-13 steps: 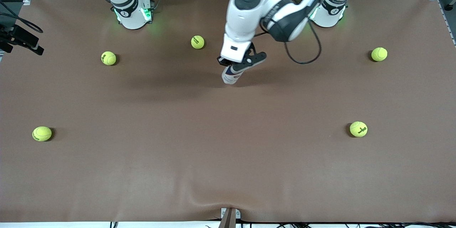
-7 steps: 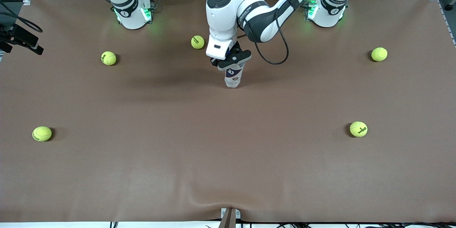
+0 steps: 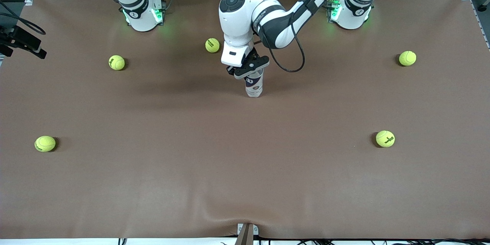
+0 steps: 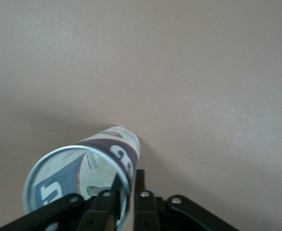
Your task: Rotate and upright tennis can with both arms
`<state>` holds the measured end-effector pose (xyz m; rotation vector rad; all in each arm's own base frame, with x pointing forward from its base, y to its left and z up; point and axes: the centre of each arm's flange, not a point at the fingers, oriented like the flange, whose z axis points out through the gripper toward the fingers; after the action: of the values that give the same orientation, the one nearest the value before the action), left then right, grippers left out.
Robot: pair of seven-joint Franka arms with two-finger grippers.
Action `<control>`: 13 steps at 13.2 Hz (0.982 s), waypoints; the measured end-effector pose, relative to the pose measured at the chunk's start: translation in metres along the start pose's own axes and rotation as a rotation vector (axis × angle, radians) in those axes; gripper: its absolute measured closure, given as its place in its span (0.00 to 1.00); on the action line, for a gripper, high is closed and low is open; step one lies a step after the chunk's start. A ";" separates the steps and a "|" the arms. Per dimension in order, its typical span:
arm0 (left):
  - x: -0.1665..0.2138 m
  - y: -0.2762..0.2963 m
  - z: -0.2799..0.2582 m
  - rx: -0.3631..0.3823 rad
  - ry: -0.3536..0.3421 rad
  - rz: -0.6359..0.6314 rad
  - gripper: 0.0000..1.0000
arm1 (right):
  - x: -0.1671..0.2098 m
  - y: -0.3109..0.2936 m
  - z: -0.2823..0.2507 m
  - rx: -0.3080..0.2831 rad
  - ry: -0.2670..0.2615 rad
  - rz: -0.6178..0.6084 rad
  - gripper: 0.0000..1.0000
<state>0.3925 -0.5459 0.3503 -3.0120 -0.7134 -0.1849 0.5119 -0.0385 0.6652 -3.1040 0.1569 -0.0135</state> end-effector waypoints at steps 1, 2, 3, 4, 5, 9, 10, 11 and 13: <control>0.000 0.000 0.001 0.002 -0.001 -0.002 0.67 | 0.000 0.000 0.000 0.000 0.000 0.000 0.00; 0.000 0.000 0.001 0.001 -0.001 -0.003 0.55 | 0.000 0.000 0.000 0.000 0.000 0.000 0.00; 0.001 0.001 -0.001 -0.003 0.000 -0.005 0.44 | 0.000 0.000 -0.001 0.000 0.002 0.000 0.00; 0.003 0.003 -0.005 -0.013 0.001 -0.010 0.33 | 0.000 0.000 -0.002 0.000 0.004 0.000 0.00; 0.007 0.007 -0.013 -0.029 0.003 -0.019 0.24 | 0.000 0.000 -0.003 0.000 0.007 0.000 0.00; 0.026 0.017 -0.045 -0.090 -0.002 -0.063 0.00 | 0.000 0.000 -0.004 0.000 0.007 0.000 0.00; 0.034 0.017 -0.051 -0.091 -0.003 -0.078 0.00 | 0.000 0.000 -0.004 0.000 0.007 -0.001 0.00; 0.044 0.015 -0.057 -0.086 0.001 -0.092 0.00 | 0.000 0.000 -0.004 0.000 0.007 -0.001 0.00; 0.073 0.010 -0.072 -0.083 -0.001 -0.096 0.00 | 0.000 -0.001 -0.004 0.000 0.006 -0.003 0.00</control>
<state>0.4542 -0.5270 0.4308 -3.0575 -0.8731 -0.2220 0.5115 -0.0374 0.6689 -3.1044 0.1519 -0.0236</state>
